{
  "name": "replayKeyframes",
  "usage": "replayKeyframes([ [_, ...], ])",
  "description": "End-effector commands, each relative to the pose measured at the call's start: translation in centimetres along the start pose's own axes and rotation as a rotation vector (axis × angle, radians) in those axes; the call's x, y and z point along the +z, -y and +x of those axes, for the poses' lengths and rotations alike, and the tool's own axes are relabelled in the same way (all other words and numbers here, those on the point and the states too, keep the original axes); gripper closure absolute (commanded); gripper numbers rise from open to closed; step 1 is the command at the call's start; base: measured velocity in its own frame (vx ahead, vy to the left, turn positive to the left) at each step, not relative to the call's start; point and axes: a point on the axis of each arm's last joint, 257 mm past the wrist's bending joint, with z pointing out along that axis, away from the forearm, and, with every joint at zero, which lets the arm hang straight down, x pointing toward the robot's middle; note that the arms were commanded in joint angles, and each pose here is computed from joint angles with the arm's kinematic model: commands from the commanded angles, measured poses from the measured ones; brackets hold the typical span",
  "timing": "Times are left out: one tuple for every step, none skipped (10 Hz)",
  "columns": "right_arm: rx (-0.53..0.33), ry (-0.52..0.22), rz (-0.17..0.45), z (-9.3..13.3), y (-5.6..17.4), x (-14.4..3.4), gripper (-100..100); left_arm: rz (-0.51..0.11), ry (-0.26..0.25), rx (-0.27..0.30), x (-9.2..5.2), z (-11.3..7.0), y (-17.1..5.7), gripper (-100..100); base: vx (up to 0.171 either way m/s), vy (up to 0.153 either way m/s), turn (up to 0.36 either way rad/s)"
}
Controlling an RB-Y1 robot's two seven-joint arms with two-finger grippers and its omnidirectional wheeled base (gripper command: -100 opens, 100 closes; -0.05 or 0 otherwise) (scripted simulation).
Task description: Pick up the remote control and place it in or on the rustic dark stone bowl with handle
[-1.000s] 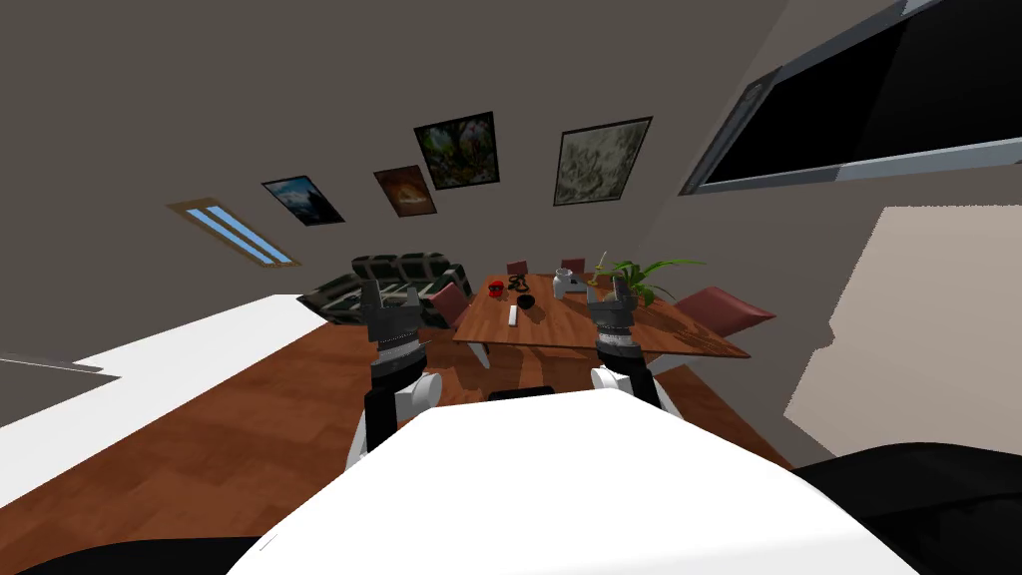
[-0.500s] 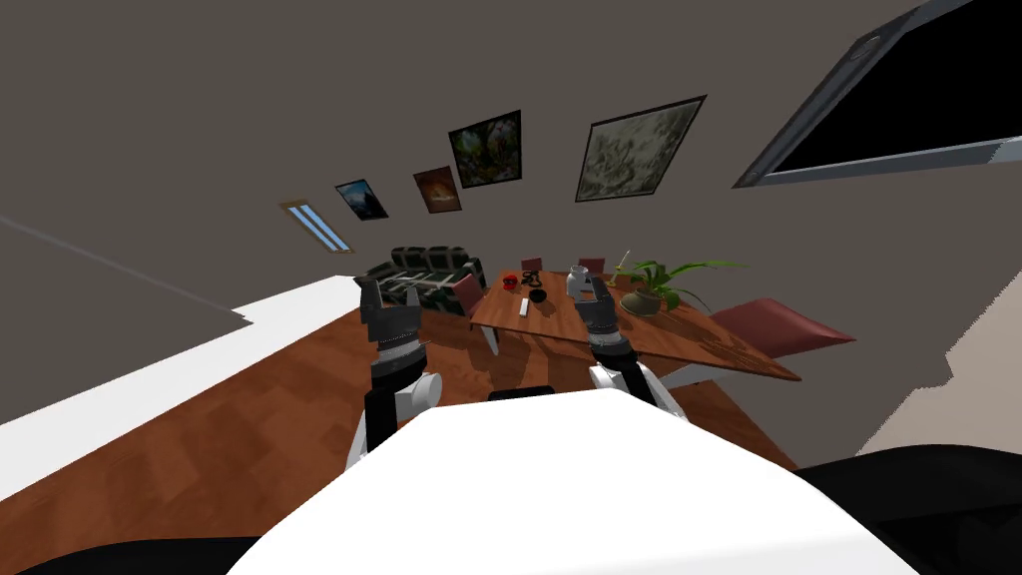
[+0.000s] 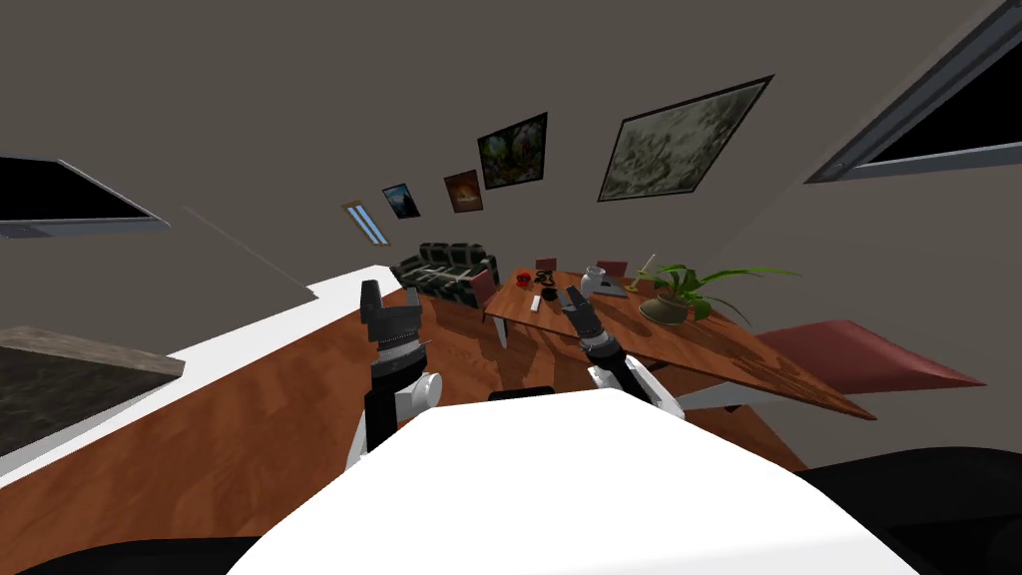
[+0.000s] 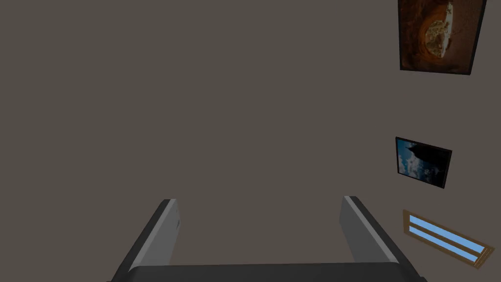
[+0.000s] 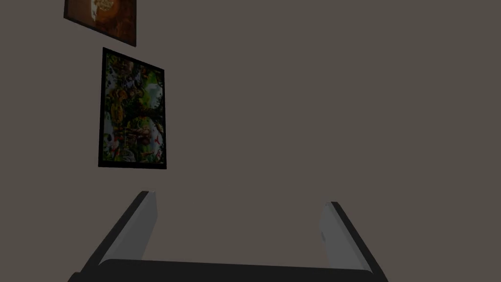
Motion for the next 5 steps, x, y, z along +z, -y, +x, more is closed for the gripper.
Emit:
replayKeyframes([
  [-0.040,-0.085,0.003,2.0,0.5,-0.3,-100,0.000,0.000,0.000,0.0,0.0,0.0,0,-0.080,0.022,0.243],
  [-0.042,-0.093,0.004,2.1,0.6,-0.3,-100,0.000,0.000,0.000,0.0,0.0,0.0,0,-0.061,0.015,0.158],
  [-0.078,-0.168,0.008,3.9,1.3,-0.8,-100,0.000,0.000,0.000,0.0,0.0,0.0,0,-0.069,0.028,0.359],
  [-0.103,-0.225,0.014,5.5,2.0,-1.3,-100,0.000,0.000,0.000,0.0,0.0,0.0,0,-0.104,0.024,0.520],
  [-0.120,-0.254,0.016,5.8,2.2,-1.6,-100,0.000,0.000,0.000,0.0,0.0,0.0,0,-0.072,0.010,0.154],
])
